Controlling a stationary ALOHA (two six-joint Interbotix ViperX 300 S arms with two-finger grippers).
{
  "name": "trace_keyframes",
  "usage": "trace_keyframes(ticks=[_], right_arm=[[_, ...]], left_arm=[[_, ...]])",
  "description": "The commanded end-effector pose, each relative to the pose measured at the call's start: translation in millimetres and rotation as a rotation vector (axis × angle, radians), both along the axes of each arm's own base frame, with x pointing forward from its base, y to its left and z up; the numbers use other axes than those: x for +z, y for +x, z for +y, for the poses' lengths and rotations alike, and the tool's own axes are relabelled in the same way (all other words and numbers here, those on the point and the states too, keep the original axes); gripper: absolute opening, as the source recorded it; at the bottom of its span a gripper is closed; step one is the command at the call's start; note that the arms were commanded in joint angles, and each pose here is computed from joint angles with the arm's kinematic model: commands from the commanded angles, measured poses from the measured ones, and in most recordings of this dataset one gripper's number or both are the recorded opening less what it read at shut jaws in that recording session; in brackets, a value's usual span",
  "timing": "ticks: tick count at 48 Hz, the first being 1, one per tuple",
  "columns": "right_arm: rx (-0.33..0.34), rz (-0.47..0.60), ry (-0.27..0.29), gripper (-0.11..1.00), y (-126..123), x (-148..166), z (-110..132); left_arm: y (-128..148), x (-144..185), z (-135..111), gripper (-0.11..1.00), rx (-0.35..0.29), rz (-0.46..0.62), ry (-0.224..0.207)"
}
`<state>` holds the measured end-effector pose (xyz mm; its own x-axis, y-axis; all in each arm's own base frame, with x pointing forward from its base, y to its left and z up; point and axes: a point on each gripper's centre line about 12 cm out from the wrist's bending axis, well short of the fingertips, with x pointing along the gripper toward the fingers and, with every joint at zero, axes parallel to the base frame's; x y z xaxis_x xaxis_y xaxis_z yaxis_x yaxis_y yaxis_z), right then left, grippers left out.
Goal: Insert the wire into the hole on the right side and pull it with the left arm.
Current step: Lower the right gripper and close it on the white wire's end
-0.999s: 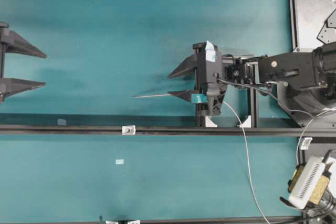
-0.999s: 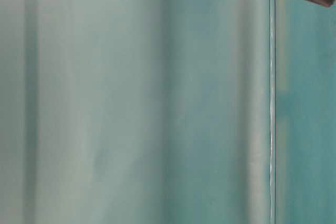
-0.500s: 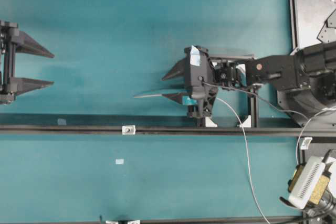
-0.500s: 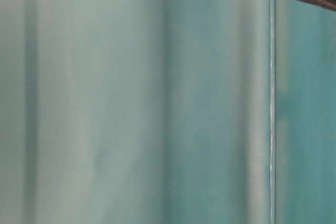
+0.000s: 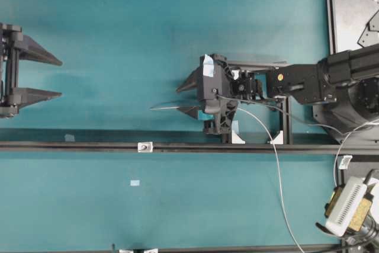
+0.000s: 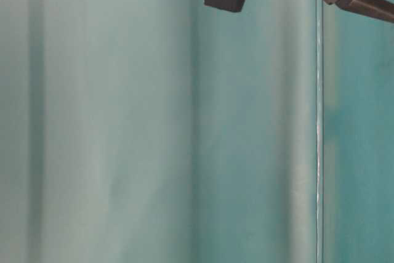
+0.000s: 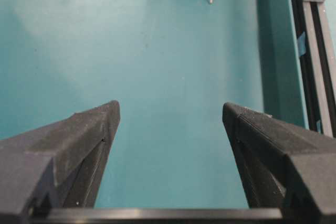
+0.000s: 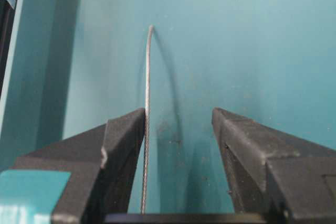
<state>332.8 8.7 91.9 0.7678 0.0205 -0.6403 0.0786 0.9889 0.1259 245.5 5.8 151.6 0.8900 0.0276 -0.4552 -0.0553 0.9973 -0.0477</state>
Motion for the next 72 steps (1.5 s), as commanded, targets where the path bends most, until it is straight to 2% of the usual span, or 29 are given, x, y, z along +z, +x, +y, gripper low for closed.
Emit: trace_keyframes(ticks=[1, 46, 49, 56, 60, 62, 72], right_arm=[[-0.002, -0.032, 0.000, 0.63, 6, 8, -1], [-0.013, -0.054, -0.001, 0.61, 15, 8, -5], [-0.012, -0.051, -0.002, 0.55, 15, 7, -5], [-0.012, -0.049, -0.002, 0.19, 17, 7, -5], [-0.012, -0.049, -0.002, 0.05, 17, 7, -5], [-0.011, -0.049, -0.003, 0.02, 17, 7, -5], [-0.010, -0.049, -0.004, 0.02, 17, 7, -5]], left_arm=[[5, 7, 1, 0.90, 0.004, -0.031, 0.000], [4, 6, 1, 0.90, 0.004, -0.026, 0.000], [4, 6, 1, 0.90, 0.004, -0.026, 0.000], [4, 6, 1, 0.90, 0.004, -0.026, 0.000], [4, 6, 1, 0.90, 0.004, -0.025, 0.000], [4, 6, 1, 0.90, 0.004, -0.028, 0.000], [4, 6, 1, 0.90, 0.004, -0.025, 0.000]])
